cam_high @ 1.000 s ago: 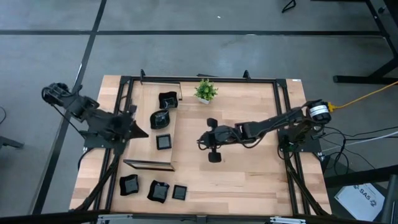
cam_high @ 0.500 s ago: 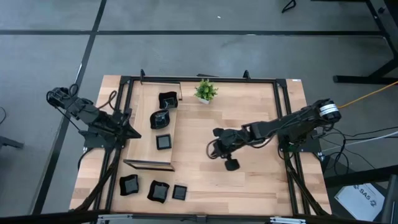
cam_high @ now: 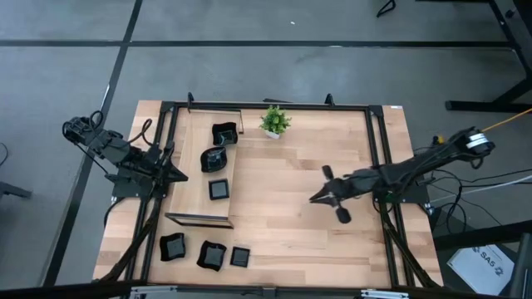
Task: Pick & Place Mini shaped plates
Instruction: Stack the black distorted square plate on top of the black distorted square plate on the shelf
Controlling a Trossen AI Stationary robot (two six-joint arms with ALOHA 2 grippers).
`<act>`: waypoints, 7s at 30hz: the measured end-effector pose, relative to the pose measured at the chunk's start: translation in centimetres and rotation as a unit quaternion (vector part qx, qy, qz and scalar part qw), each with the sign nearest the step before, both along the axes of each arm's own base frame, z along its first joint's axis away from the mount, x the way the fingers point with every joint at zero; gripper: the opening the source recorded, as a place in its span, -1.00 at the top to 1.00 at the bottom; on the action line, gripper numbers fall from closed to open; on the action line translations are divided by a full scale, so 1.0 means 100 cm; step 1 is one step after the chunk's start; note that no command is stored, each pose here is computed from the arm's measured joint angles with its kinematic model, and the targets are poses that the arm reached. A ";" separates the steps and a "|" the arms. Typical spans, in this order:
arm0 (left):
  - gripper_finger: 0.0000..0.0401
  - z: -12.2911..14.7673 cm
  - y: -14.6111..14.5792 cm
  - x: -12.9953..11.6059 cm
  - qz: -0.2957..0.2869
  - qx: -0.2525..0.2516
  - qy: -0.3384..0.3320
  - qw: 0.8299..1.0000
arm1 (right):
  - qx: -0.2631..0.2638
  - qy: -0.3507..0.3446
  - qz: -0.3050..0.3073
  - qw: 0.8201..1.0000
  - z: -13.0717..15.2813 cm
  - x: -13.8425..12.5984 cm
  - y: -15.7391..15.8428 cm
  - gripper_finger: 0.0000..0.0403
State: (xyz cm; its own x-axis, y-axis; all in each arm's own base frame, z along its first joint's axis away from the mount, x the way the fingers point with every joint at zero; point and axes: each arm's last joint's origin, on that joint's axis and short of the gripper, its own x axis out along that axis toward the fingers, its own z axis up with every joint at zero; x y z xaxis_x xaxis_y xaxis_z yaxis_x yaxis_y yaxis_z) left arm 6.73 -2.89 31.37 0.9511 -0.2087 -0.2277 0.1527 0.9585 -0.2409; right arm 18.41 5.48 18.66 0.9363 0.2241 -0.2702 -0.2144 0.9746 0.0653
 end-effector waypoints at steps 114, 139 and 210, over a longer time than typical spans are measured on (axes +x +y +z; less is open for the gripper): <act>0.98 -0.038 -0.244 0.037 0.010 -0.146 0.523 0.839 | -0.041 -0.147 -0.169 0.974 -0.019 -0.088 -0.068 0.74; 0.98 -0.094 -0.267 0.045 0.096 -0.085 0.566 0.814 | -0.041 -0.147 -0.169 0.974 -0.019 -0.088 -0.068 0.74; 0.97 -0.144 -0.259 0.064 0.100 0.106 0.605 0.783 | -0.041 -0.147 -0.169 0.974 -0.019 -0.088 -0.068 0.74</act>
State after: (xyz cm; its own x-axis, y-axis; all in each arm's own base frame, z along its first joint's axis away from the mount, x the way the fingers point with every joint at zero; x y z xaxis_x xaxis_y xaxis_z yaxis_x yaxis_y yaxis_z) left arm 13.10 -28.84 16.97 0.0215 0.0812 -0.9965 -0.2227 0.9721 0.0744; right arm 9.65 -1.30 16.74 0.9925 -0.1207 0.0168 0.1212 0.9921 -0.0310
